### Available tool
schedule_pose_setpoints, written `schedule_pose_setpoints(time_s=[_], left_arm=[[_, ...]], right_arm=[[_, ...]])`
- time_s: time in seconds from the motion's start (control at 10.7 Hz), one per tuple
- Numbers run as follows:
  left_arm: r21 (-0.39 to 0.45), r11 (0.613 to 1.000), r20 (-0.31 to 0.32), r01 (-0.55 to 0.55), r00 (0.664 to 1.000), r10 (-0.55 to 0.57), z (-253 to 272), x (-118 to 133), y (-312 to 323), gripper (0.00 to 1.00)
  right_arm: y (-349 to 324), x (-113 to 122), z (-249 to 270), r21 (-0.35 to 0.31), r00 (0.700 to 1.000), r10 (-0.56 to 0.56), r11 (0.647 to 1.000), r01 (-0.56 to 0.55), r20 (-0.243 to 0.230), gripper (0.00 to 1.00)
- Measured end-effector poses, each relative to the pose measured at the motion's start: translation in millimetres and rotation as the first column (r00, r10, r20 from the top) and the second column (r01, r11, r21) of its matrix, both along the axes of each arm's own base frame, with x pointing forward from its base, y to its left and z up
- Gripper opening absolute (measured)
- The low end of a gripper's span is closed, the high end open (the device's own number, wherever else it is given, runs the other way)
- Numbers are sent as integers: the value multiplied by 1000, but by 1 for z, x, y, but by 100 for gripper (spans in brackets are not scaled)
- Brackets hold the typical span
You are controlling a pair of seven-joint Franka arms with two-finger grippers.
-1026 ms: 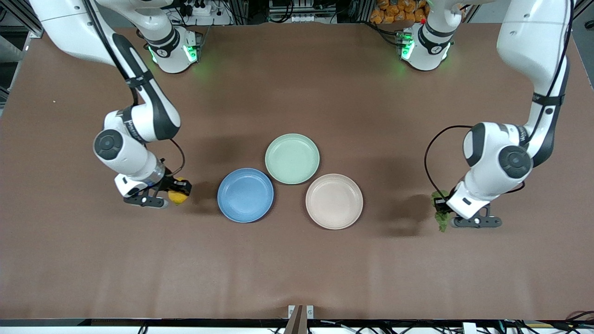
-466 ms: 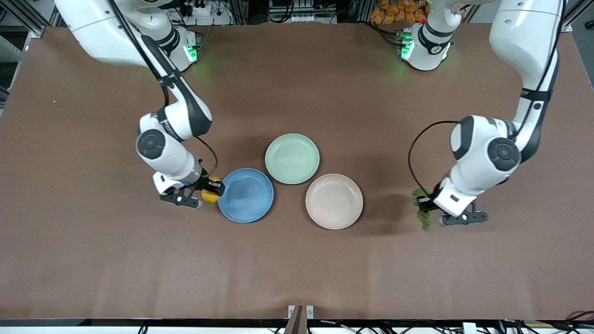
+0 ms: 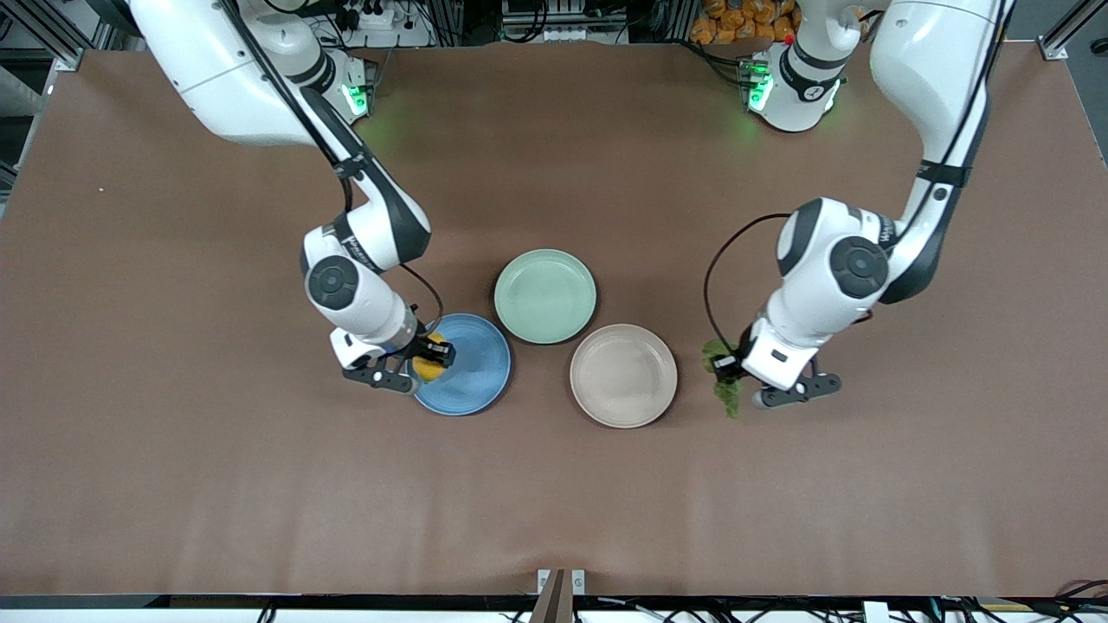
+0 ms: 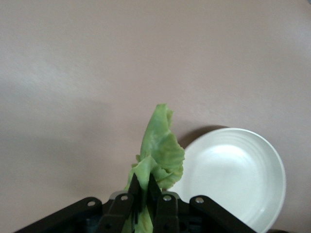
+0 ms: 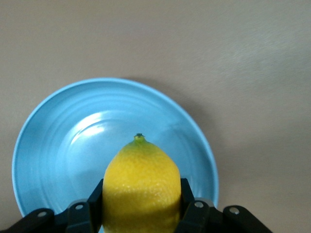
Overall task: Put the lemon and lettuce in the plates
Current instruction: 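Carry the lemon to the blue plate while the left gripper carries lettuce, then open the left gripper over the cream plate while the right gripper lowers lemon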
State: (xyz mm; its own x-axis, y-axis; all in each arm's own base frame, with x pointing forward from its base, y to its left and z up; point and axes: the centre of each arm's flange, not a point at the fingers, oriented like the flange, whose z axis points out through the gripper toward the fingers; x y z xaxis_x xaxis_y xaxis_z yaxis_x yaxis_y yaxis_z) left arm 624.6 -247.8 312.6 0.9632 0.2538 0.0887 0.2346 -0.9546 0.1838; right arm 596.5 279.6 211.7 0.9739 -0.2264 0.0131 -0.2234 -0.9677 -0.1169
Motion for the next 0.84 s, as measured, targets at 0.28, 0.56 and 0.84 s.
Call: schedule_pose_setpoints(time_s=[0.28,0.56,0.84], left_arm=[[-19,999,-16,-34,999,34,-4,-12,-44,7],[-28,996,-48,-82,996,81,-18,-23,-78,7],[-5,998,-49,-58,997,57,-28,-27,-86,46]], right_arm=[[10,-2,-13,-50,997,70,996,-69,15,61],[13,-2,-14,-54,997,81,995,-79,19,61],[19,-5,-14,-54,996,91,994,-90,20,61]])
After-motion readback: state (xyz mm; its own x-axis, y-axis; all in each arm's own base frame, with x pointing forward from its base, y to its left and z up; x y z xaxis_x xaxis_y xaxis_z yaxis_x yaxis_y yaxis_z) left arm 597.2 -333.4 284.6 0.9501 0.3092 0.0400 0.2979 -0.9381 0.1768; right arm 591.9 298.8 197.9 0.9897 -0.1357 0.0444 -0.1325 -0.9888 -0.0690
